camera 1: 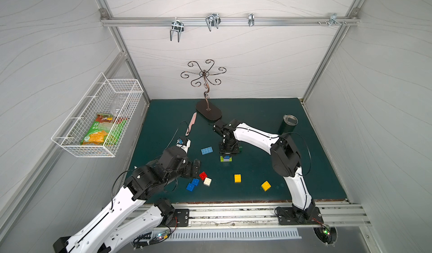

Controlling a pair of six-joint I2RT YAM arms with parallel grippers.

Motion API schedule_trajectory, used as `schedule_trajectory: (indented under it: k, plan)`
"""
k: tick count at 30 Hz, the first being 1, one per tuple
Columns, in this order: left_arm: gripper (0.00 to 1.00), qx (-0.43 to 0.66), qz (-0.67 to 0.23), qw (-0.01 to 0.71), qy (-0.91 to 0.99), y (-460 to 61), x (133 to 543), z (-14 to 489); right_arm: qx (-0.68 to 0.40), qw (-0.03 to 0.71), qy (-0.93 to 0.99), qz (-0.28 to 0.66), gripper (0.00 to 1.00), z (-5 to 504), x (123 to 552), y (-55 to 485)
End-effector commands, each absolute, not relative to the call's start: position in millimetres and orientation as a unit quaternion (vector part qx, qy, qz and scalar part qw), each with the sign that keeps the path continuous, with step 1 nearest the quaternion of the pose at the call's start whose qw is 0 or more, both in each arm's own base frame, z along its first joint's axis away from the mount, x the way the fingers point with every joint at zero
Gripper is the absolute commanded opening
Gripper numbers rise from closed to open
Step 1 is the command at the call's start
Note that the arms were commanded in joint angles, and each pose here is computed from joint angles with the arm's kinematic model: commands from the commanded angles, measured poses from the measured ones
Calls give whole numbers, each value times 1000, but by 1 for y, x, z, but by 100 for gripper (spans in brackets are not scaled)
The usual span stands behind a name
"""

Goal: Assemble the number 1 with lego
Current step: Assemble the lego brick with the lego brick.

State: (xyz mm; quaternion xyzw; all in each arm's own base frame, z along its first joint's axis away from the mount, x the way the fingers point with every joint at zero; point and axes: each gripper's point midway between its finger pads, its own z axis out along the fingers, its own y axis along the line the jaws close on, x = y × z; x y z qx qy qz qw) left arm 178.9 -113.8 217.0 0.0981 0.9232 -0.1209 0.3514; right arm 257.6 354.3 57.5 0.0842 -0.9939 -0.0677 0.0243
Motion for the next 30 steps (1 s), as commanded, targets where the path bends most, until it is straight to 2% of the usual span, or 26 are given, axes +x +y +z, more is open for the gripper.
schedule_trajectory:
  k: [1,23,30]
  plan:
    - [99,95,-133,378,911,-117,184,230,95,53,-993,-40,7,40,251,346]
    - [99,94,-135,382,909,-116,184,233,99,101,-990,25,8,-24,245,334]
    - [99,95,-136,382,909,-116,184,233,99,108,-989,32,12,-31,244,335]
